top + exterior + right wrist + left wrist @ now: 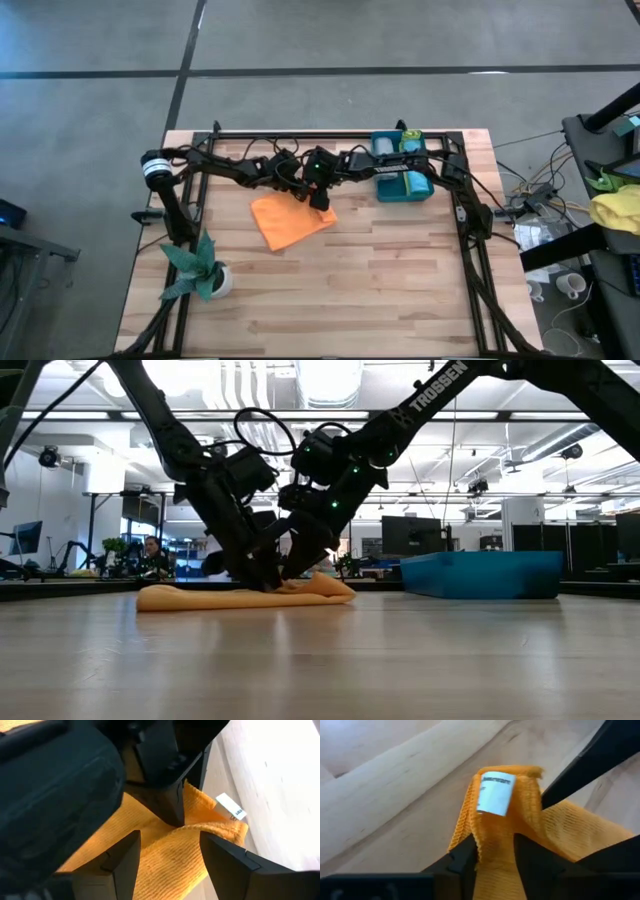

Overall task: Roll microfiber towels into tight, uniform cylinder then place into a basket
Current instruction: Roll the orange towel

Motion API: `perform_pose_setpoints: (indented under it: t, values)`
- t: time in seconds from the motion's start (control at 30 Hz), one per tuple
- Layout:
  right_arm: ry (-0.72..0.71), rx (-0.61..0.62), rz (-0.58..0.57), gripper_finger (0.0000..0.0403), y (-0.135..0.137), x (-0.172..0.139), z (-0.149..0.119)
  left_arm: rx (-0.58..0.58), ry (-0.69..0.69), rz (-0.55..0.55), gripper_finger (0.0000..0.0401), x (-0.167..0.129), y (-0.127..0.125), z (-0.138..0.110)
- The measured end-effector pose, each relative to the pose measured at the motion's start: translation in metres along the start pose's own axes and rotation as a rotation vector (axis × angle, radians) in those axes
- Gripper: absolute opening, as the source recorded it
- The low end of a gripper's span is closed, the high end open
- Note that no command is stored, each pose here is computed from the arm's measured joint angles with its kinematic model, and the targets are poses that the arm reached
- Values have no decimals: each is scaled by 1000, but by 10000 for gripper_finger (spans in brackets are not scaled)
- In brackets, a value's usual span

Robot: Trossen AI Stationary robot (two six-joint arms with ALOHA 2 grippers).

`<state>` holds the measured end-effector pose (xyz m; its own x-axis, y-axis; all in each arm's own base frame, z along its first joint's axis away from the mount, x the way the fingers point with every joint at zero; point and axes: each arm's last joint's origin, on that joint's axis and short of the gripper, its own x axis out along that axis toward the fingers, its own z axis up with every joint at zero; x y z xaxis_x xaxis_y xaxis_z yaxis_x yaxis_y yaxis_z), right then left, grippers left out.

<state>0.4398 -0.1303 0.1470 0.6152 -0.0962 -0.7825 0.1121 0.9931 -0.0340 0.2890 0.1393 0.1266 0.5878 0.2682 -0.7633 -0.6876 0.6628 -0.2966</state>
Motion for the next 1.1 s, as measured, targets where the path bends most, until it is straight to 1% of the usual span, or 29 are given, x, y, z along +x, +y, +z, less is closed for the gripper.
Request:
perform_pose_setpoints:
  t: [0.07, 0.2, 0.33, 0.4, 0.5, 0.53, 0.63, 0.67, 0.73, 0.77, 0.8, 0.87, 0.9, 0.93, 1.03, 1.1]
  values:
    - [-4, 6, -1, 201, 0, 0, 0, 37, -1, 9, 124, -3, 0, 1]
    - [-5, 7, 1, 201, -1, 0, 0, 146, -8, 16, 148, -11, -1, 3]
    - [-7, 7, 3, 201, 0, 0, 0, 229, -28, 19, 162, -29, -3, 8]
    - [-10, 42, 1, 201, 0, -2, 3, 260, -31, 17, 164, -40, -5, 10]
    - [-18, 145, -18, 201, -1, -12, 13, 271, -53, 7, 164, -61, -7, 14]
    - [-18, 181, -46, 201, -2, -16, 17, 267, -51, 5, 164, -67, -7, 13]
    - [-12, 293, -210, 197, -7, -25, 22, 268, -54, -9, 164, -81, -8, 8]
    - [-14, 333, -248, 192, -9, -26, 23, 274, -59, -19, 164, -83, -9, 5]
    - [-24, 418, -274, 170, -11, -25, 22, 286, -73, -43, 164, -85, -10, -3]
    - [-30, 464, -276, 153, -13, -23, 21, 292, -83, -54, 164, -83, -10, -7]
    - [-36, 515, -278, 131, -15, -20, 20, 298, -86, -65, 164, -81, -10, -12]
    - [-21, 610, -280, 74, -18, -12, 14, 307, -93, -82, 164, -70, -7, -24]
    - [-7, 638, -271, 42, -20, -7, 10, 308, -95, -91, 164, -64, -6, -28]
    - [15, 652, -265, 27, -21, -3, 7, 311, -96, -101, 164, -59, -4, -32]
    - [62, 674, -254, 13, -25, 3, 13, 317, -107, -106, 164, -43, -3, -37]
    - [96, 678, -214, 10, -27, 10, 20, 340, -95, -108, 164, -33, -1, -40]
